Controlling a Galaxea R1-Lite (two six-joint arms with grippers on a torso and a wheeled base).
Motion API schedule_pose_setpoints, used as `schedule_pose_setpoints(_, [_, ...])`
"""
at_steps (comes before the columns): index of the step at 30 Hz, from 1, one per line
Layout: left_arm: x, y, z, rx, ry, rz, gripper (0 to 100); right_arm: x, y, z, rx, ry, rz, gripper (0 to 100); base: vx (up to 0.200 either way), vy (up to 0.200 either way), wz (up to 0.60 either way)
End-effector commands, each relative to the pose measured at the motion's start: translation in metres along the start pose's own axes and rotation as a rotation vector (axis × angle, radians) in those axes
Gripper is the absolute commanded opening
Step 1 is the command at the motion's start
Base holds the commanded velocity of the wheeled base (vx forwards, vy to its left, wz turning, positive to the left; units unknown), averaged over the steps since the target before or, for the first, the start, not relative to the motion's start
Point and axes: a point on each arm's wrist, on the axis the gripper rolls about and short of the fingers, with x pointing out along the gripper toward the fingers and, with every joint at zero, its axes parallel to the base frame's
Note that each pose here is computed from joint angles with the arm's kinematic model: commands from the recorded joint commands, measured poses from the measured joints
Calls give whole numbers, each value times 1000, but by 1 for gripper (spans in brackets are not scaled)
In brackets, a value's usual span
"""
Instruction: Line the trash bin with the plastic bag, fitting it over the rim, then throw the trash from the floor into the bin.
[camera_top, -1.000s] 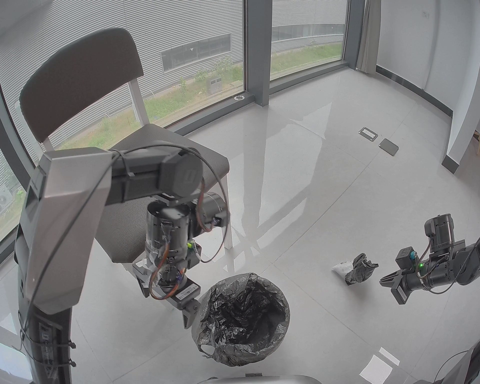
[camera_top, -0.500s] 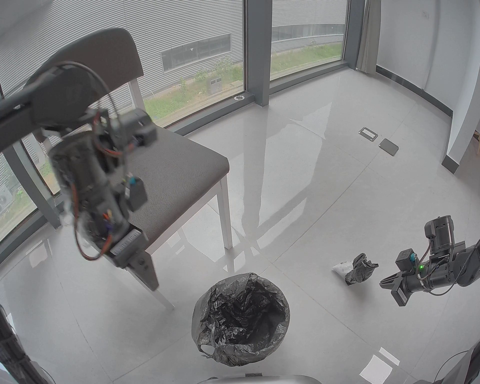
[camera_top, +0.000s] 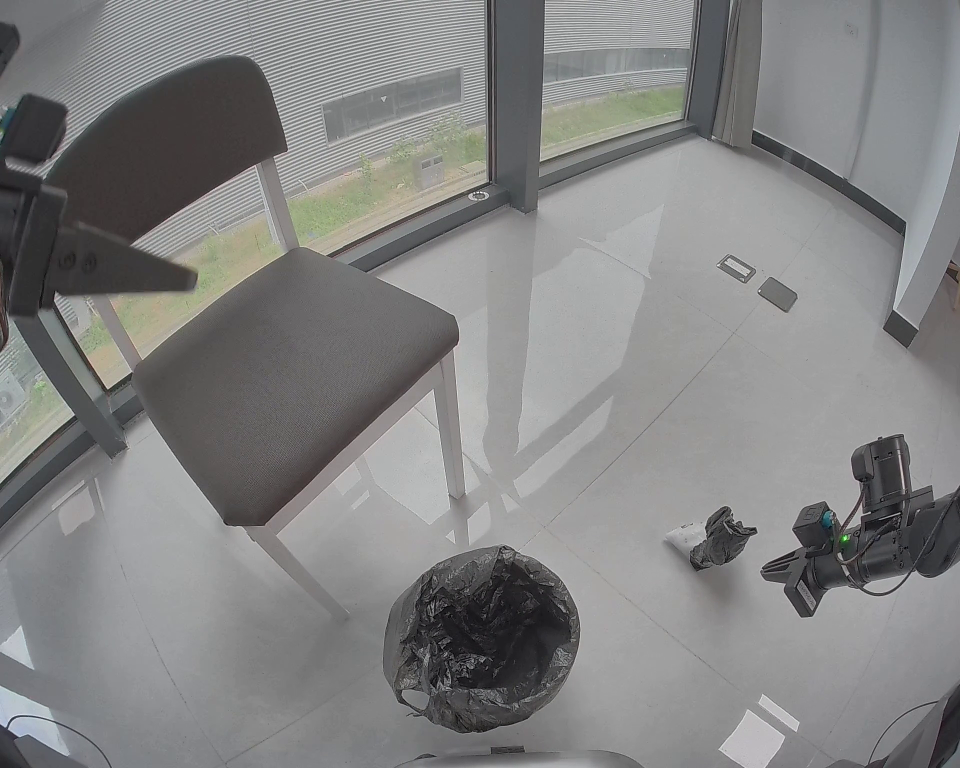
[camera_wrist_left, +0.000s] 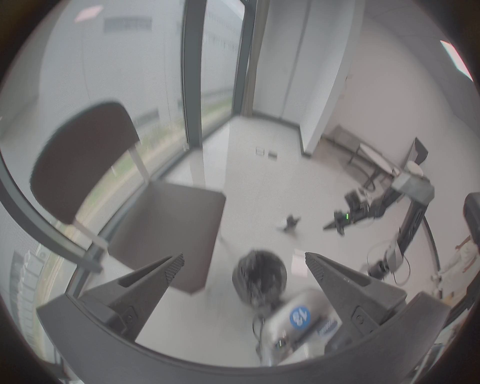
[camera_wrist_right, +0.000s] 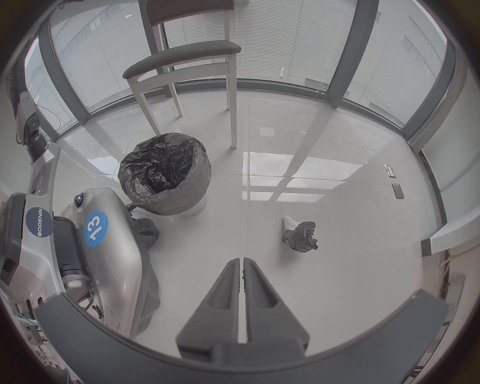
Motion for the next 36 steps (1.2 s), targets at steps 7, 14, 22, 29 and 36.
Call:
schedule_pose_setpoints(7, [-21, -8, -26, 16, -236, 9, 100, 2, -26, -17, 83, 33, -65, 0, 200, 0, 0])
schedule_pose_setpoints(14, [-4, -7, -30, 18, -222, -6, 100, 38, -45, -25, 126, 85, -39, 0, 200, 0, 0])
schedule_pose_setpoints(22, [23, -5, -41, -3, -133, -14, 100, 74, -49, -41, 153, 125, -5, 0, 75, 0, 0])
schedule_pose_setpoints(29, [31, -19, -67, -35, -139, -106, 100, 78, -35, -54, 168, 149, 23, 0, -29, 0, 0])
schedule_pose_setpoints(36, [35, -21, -70, -50, -139, -123, 100, 81, -37, -55, 160, 123, -4, 0, -200, 0, 0])
